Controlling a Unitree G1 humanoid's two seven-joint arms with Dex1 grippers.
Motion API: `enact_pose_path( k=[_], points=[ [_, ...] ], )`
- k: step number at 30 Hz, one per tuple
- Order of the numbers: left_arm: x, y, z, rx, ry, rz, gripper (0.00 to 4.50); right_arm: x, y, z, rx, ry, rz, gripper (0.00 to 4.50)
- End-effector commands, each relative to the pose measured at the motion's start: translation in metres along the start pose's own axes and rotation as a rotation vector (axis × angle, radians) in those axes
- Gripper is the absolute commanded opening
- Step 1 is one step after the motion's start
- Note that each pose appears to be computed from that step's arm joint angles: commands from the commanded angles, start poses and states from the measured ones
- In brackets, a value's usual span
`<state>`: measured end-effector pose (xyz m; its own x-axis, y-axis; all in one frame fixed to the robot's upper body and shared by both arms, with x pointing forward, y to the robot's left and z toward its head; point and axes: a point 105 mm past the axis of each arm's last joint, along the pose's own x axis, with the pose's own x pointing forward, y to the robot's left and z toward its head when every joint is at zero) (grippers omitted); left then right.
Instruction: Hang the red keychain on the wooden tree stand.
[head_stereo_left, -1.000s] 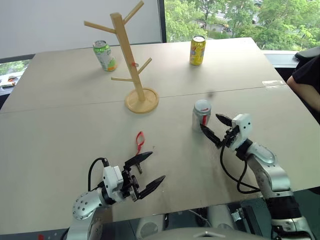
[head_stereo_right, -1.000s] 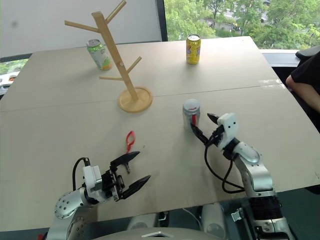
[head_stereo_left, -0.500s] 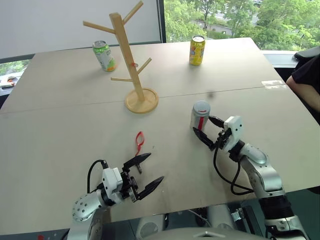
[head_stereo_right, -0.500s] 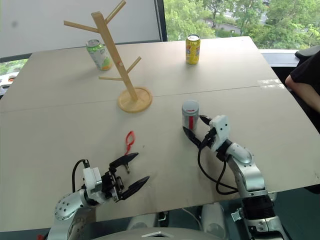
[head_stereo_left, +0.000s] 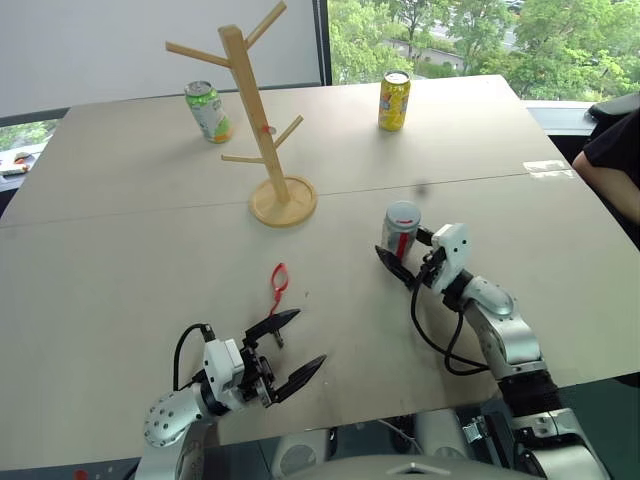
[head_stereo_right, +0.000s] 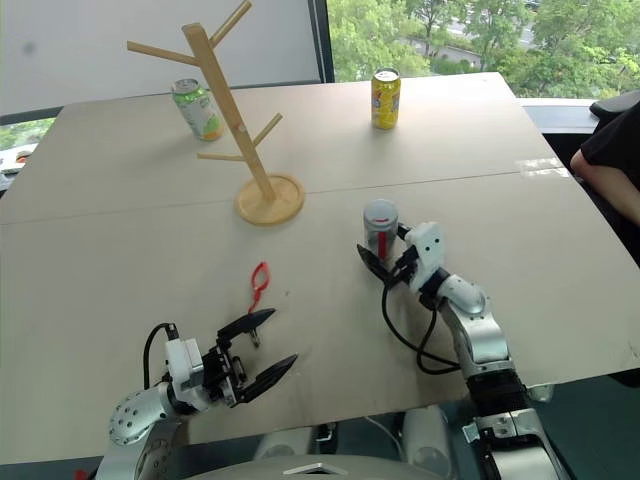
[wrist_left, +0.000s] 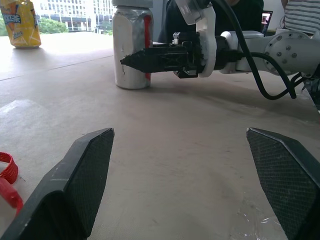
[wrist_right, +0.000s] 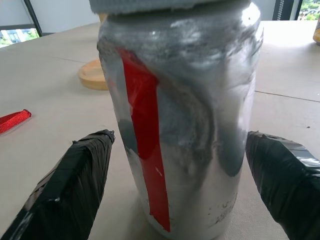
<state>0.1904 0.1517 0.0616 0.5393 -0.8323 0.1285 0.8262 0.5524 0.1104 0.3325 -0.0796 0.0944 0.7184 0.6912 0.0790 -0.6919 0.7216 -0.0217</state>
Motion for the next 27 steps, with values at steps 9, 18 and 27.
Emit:
enact_pose_path(
  k=[9, 18, 27],
  points=[
    [-0.003, -0.004, 0.002, 0.008, -0.020, 0.001, 4.50, 0.004, -0.006, 0.018, -0.031, -0.085, -0.029, 2.75],
    [0.002, -0.001, 0.003, 0.008, -0.037, 0.002, 4.50, -0.050, -0.118, 0.057, -0.051, -0.244, -0.554, 2.75],
    [0.003, 0.006, 0.001, 0.007, -0.040, -0.012, 4.50, -0.121, -0.199, 0.058, -0.009, -0.253, -0.962, 2.75]
  ],
)
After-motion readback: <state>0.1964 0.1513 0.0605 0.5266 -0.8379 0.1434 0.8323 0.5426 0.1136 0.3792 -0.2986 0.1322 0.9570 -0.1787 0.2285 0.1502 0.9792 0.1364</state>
